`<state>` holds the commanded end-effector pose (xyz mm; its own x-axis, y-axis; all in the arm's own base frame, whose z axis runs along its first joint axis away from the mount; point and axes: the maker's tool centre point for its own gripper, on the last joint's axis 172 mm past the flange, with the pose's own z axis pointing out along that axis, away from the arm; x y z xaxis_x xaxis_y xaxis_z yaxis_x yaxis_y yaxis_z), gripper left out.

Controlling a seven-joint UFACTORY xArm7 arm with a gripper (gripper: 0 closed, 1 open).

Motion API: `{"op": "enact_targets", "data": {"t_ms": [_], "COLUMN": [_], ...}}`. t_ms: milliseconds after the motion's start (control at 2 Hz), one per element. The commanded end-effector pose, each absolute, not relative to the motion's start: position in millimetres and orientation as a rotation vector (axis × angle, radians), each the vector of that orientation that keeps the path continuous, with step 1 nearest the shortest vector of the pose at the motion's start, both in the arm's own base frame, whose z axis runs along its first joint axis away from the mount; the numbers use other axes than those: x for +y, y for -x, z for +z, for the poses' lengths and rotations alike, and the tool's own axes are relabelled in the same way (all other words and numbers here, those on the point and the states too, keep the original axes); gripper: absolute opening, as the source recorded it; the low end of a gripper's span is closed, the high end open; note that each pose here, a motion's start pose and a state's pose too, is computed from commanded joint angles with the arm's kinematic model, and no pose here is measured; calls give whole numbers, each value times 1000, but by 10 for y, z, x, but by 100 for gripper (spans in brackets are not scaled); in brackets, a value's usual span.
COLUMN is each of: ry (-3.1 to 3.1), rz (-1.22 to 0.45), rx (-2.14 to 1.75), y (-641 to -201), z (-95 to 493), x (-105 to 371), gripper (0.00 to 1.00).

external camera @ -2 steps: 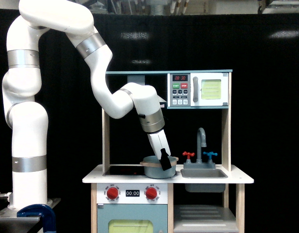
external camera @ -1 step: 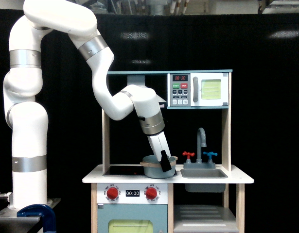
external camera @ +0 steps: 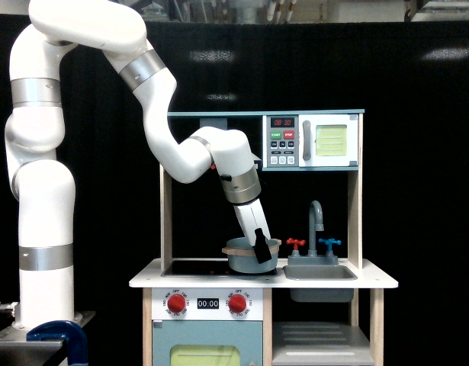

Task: Put the bowl inside the kitchen cabinet

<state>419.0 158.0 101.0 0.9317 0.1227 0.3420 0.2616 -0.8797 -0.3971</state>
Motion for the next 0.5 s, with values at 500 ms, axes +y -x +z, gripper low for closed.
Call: {"op": "enact_targets", "data": {"t_ms": [500], "ry": [2641], "rz": [-428], "rx": [-277], "y": [-4250], "z": [960], "x": [1010], "gripper": [0]}}
